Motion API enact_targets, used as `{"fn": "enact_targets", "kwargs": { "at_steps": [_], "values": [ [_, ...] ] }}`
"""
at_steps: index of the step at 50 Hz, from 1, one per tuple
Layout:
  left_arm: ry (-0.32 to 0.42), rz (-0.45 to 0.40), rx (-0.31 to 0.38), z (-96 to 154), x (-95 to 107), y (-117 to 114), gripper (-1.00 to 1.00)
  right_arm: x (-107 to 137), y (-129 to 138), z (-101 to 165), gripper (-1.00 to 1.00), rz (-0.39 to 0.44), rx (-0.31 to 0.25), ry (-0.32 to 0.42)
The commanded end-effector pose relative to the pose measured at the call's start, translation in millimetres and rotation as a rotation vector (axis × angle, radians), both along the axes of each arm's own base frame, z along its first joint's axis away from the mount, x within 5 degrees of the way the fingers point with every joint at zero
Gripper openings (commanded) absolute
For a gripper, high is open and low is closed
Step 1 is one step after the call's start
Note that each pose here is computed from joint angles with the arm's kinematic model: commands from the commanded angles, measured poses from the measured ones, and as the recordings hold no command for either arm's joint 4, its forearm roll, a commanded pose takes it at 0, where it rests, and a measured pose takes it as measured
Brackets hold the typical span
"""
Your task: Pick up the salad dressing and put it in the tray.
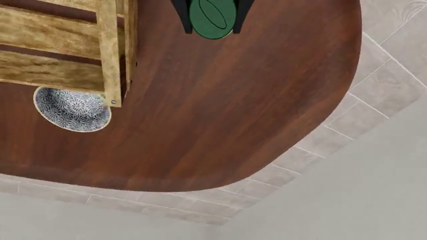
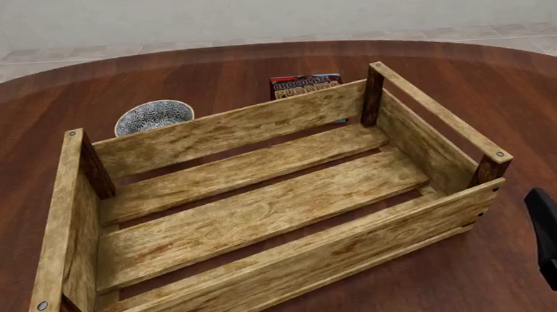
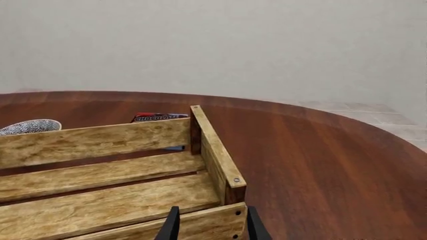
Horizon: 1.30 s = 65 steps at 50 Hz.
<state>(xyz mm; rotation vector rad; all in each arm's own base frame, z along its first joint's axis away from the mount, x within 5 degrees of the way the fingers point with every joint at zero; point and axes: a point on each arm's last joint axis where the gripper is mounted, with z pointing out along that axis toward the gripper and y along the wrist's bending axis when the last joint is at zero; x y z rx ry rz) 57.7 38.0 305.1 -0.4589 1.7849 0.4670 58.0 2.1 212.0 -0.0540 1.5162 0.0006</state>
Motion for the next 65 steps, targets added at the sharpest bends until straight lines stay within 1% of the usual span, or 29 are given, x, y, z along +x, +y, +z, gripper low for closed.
{"fn": "enact_targets", "kwargs": {
  "at_steps": [1,6,7,10,16,18,19,24,25,28,36,42,47,55,59,62,63,65],
  "values": [
    [-0.026,-0.102,0.09,21.4,0.4,-6.7,-1.0,-0.5,0.0,0.0,1.0,0.0,0.003,-0.002],
    [-0.043,-0.139,0.105,30.6,1.2,-9.0,-1.0,-1.0,0.0,0.4,1.0,0.001,0.003,-0.004],
    [-0.052,-0.161,0.107,34.1,1.0,-10.7,-1.0,-1.1,0.0,0.3,1.0,0.0,0.004,-0.004],
    [-0.06,-0.169,0.114,38.8,1.9,-10.9,-1.0,-1.2,-0.1,0.5,1.0,-0.001,0.005,-0.005],
    [-0.078,-0.245,0.121,49.0,5.5,-14.9,-1.0,-1.5,-0.1,0.8,1.0,-0.001,0.006,-0.006],
    [-0.08,-0.251,0.129,51.8,6.9,-14.8,-1.0,-1.3,-0.1,0.2,1.0,-0.001,0.005,-0.006],
    [-0.086,-0.27,0.138,54.9,6.3,-16.3,-1.0,-1.3,-0.1,0.3,1.0,-0.001,0.005,-0.006],
    [-0.108,-0.293,0.156,66.9,5.8,-18.1,-1.0,-1.4,-0.1,0.3,1.0,-0.001,0.006,-0.007],
    [-0.122,-0.307,0.167,74.0,5.2,-19.2,-1.0,-1.4,-0.2,0.5,1.0,-0.002,0.007,-0.008],
    [-0.132,-0.316,0.178,79.3,4.8,-20.0,-1.0,-1.5,-0.2,0.3,1.0,-0.002,0.007,-0.008],
    [-0.132,-0.368,0.181,83.6,10.0,-22.1,-1.0,-1.6,-0.4,1.2,1.0,-0.006,0.009,-0.008],
    [-0.149,-0.402,0.21,94.7,12.8,-23.9,-1.0,-1.3,-0.4,0.0,1.0,-0.006,0.008,-0.008],
    [-0.153,-0.431,0.214,99.0,16.9,-25.3,-1.0,-1.3,-0.4,0.1,1.0,-0.006,0.007,-0.007],
    [-0.157,-0.506,0.234,105.2,24.6,-30.0,-1.0,-1.4,-0.5,0.7,1.0,-0.007,0.005,-0.008],
    [-0.158,-0.525,0.235,107.7,28.1,-31.4,-1.0,-1.7,-0.6,1.0,1.0,-0.009,0.006,-0.009],
    [-0.164,-0.557,0.237,110.1,30.6,-34.0,-1.0,-1.6,-0.6,1.3,1.0,-0.009,0.007,-0.009],
    [-0.168,-0.582,0.233,111.8,32.3,-36.3,-1.0,-1.6,-0.5,1.2,1.0,-0.007,0.006,-0.01],
    [-0.166,-0.59,0.234,112.3,33.7,-36.9,-1.0,-1.7,-0.4,1.2,1.0,-0.007,0.005,-0.01]
  ]
}}
